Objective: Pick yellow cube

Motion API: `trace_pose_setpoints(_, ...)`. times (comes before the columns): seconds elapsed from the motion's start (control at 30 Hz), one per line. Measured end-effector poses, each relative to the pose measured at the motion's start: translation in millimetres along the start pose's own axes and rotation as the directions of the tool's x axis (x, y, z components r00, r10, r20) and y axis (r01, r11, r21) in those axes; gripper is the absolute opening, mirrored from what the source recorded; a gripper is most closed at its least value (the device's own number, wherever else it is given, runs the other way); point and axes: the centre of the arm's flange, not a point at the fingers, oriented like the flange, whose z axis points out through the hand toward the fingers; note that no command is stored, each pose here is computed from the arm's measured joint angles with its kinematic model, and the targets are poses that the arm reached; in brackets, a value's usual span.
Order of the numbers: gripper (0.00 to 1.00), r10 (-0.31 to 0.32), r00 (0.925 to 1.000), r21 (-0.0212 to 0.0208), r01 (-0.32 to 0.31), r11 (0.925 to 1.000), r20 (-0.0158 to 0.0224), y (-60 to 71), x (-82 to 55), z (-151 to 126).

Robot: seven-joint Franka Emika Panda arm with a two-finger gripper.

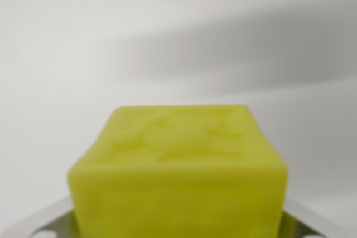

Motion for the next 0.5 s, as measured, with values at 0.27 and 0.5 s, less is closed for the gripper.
trace_pose_setpoints(0.27, 0.00, 0.000, 1.0000, -0.0002, 0.000, 1.0000, 0.0001, 0.1, 0.0, -13)
trace_pose_setpoints(0.5, 0.00, 0.000, 1.0000, -0.0003, 0.000, 1.0000, 0.0001, 0.1, 0.0, -25)
